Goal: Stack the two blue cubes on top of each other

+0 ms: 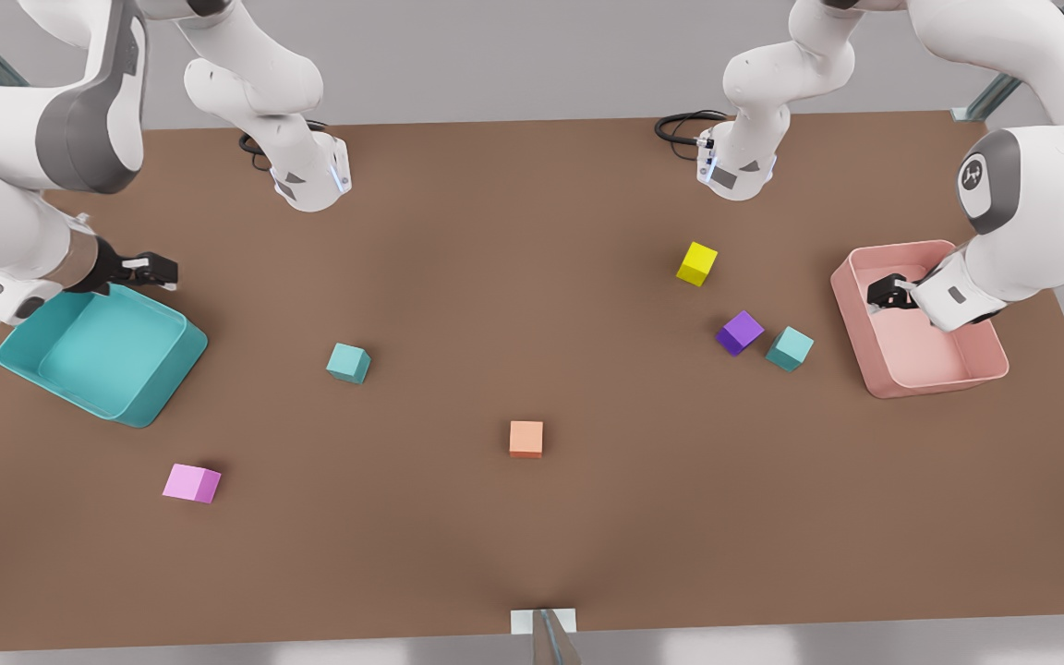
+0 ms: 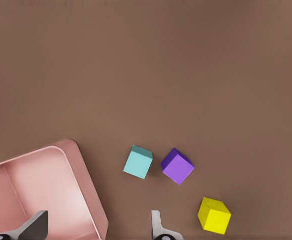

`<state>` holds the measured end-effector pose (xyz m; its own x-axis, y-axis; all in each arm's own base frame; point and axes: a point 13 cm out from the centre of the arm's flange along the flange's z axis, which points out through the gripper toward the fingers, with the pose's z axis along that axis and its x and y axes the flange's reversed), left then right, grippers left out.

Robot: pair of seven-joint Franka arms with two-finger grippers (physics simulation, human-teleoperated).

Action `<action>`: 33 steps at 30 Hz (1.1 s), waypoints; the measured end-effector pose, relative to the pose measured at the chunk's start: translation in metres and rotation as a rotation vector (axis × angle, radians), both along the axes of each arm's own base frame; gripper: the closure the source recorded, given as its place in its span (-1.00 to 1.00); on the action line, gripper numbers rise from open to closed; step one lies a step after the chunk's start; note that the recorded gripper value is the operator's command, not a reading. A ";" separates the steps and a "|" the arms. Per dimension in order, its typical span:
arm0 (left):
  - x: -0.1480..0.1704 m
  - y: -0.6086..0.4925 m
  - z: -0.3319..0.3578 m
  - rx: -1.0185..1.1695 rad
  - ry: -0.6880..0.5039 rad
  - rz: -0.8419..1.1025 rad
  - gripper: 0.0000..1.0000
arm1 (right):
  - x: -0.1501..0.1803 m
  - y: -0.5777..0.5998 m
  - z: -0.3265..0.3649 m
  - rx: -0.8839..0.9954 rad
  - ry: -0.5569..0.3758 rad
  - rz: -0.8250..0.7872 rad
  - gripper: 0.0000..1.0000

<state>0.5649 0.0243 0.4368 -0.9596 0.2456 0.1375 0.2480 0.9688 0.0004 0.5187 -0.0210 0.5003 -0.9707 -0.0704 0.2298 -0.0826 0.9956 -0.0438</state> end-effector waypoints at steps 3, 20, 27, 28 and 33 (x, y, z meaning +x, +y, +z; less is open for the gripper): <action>0.000 0.001 -0.001 0.000 0.001 0.003 -1.00 | 0.004 -0.006 -0.011 0.001 0.019 -0.013 -1.00; -0.004 -0.008 -0.002 -0.003 0.017 -0.004 -1.00 | 0.032 0.120 -0.298 0.028 0.197 -0.233 -1.00; -0.002 -0.009 -0.006 -0.003 0.022 -0.002 -1.00 | 0.024 0.116 -0.330 -0.012 0.139 -0.392 -1.00; -0.002 -0.009 -0.006 -0.003 0.023 -0.001 -1.00 | 0.022 0.118 -0.336 -0.015 0.126 -0.408 -1.00; -0.001 -0.008 -0.011 -0.004 0.031 0.001 -1.00 | 0.032 0.122 -0.357 -0.018 0.050 -0.480 -1.00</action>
<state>0.5635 0.0159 0.4260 -0.9551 0.2453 0.1660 0.2469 0.9690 -0.0111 0.5504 0.1008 0.1435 -0.8800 0.3878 0.2742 0.3841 0.9207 -0.0695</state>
